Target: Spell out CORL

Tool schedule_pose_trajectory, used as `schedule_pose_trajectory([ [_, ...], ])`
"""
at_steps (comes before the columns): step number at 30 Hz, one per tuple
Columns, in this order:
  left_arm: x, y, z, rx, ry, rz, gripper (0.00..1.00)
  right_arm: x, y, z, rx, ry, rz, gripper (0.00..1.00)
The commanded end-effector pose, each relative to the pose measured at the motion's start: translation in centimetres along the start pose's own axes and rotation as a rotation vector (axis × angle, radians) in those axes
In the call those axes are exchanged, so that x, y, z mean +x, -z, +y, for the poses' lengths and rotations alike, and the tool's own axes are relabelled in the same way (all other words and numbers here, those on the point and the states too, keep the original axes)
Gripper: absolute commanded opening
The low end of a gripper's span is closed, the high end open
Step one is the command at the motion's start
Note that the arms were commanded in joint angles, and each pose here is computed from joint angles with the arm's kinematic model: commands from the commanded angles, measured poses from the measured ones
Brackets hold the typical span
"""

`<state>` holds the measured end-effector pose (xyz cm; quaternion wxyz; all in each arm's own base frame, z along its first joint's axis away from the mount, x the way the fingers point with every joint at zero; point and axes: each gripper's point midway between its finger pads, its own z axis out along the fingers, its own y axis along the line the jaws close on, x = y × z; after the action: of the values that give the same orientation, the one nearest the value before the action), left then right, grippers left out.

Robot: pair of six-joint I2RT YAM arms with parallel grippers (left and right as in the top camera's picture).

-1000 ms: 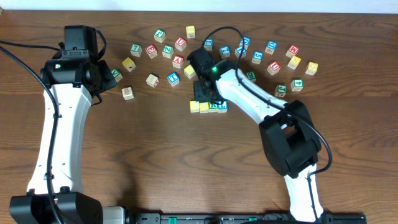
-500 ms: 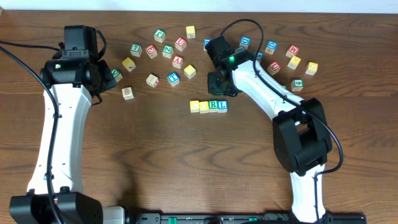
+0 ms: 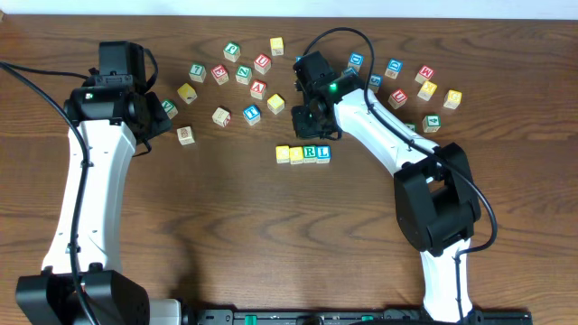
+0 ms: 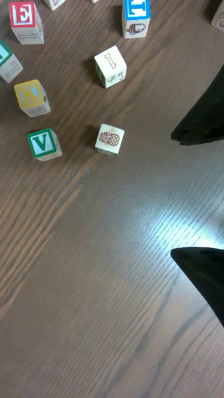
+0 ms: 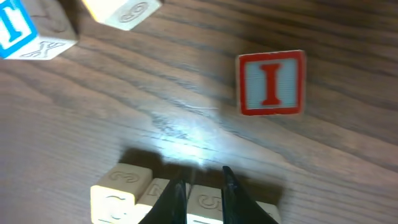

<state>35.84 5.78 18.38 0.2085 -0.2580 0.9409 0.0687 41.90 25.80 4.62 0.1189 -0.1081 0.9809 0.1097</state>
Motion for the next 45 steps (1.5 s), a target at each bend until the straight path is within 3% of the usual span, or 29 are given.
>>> schedule_pose_trajectory([
  [1, 0.3, -0.4, -0.1, 0.005, 0.01, 0.019, 0.52, -0.8, 1.7, 1.8, -0.057, 0.058, -0.037, 0.15],
  [8, -0.2, -0.4, -0.5, 0.021, 0.015, 0.0, 0.52, -1.6, 1.5, 4.6, -0.073, 0.085, -0.1, 0.15],
  [16, -0.3, -0.4, -0.5, 0.024, 0.016, -0.005, 0.52, -1.4, -0.4, 5.8, -0.044, 0.072, -0.116, 0.02],
  [45, -0.3, -0.4, -0.5, 0.023, 0.016, -0.004, 0.52, 0.7, -4.2, 6.1, -0.031, 0.047, -0.038, 0.01],
])
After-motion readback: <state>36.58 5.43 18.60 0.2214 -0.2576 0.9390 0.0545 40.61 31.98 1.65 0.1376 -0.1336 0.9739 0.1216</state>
